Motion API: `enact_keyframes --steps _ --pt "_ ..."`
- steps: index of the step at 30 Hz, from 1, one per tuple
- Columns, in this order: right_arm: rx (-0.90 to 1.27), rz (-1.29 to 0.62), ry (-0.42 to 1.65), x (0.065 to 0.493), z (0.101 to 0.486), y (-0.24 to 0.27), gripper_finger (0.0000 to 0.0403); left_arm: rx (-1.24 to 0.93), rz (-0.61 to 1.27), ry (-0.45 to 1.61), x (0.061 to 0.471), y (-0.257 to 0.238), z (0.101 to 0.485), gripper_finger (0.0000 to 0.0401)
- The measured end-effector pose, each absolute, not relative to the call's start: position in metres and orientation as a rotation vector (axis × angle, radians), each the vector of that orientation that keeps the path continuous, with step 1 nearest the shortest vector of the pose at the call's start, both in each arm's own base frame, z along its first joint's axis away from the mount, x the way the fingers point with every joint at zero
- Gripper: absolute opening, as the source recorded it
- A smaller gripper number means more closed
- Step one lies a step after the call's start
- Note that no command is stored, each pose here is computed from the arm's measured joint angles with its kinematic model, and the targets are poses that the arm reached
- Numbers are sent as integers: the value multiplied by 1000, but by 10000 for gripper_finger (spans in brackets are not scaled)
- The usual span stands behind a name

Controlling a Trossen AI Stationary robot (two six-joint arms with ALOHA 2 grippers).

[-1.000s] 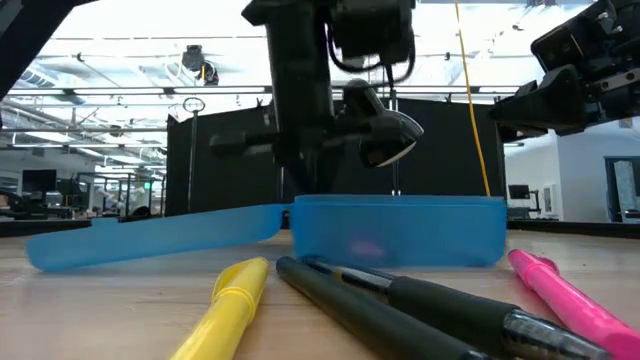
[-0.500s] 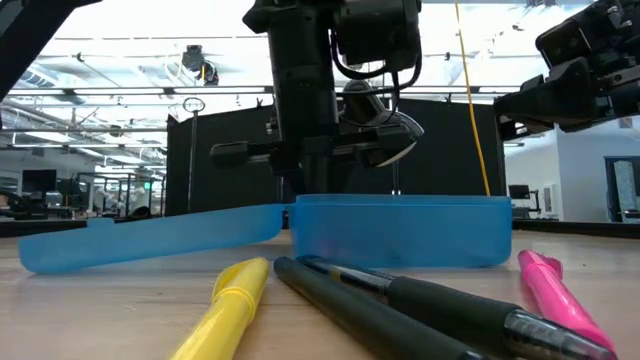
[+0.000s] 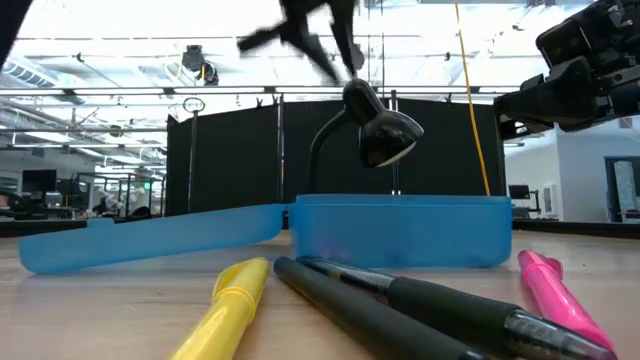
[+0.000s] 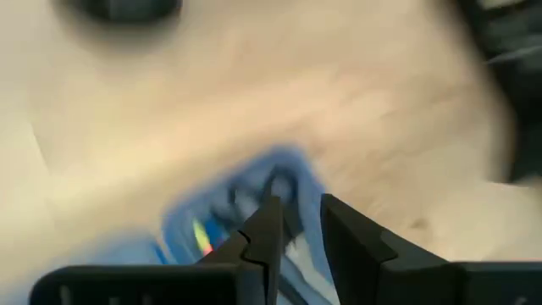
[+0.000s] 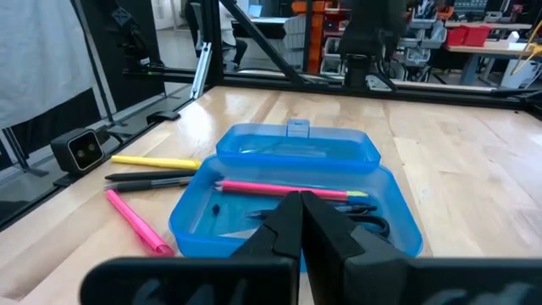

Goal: Pick & place school supplies into a supply box
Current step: Put the pink pen into the blue supply box

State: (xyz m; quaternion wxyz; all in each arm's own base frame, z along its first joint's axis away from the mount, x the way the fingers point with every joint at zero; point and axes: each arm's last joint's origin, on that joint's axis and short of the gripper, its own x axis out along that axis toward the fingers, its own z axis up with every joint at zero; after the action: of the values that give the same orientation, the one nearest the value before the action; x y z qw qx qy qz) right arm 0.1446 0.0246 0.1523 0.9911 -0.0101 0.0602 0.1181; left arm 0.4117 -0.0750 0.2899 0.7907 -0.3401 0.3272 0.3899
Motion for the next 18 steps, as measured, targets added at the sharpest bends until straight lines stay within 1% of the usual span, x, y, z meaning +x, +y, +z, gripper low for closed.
enact_keyframes --steps 2,4,6,8,10,13,16,18 --pt "-21 237 120 145 152 25 0 -505 716 666 399 -89 316 85" --pt "-21 237 123 145 152 25 0 -247 548 673 385 -111 334 84" --pt "-16 237 120 145 152 25 0 37 381 702 374 -137 340 75" --pt "-15 237 121 145 152 25 0 241 262 729 363 -157 343 58" --pt "-30 237 118 145 152 25 0 353 171 754 355 -167 344 36" --pt "-80 240 107 145 153 25 0 433 107 798 341 -163 354 7" --pt "-98 240 107 145 153 25 0 478 69 799 328 -148 372 8" --pt "-96 239 107 145 153 25 0 506 10 768 317 -134 389 8"
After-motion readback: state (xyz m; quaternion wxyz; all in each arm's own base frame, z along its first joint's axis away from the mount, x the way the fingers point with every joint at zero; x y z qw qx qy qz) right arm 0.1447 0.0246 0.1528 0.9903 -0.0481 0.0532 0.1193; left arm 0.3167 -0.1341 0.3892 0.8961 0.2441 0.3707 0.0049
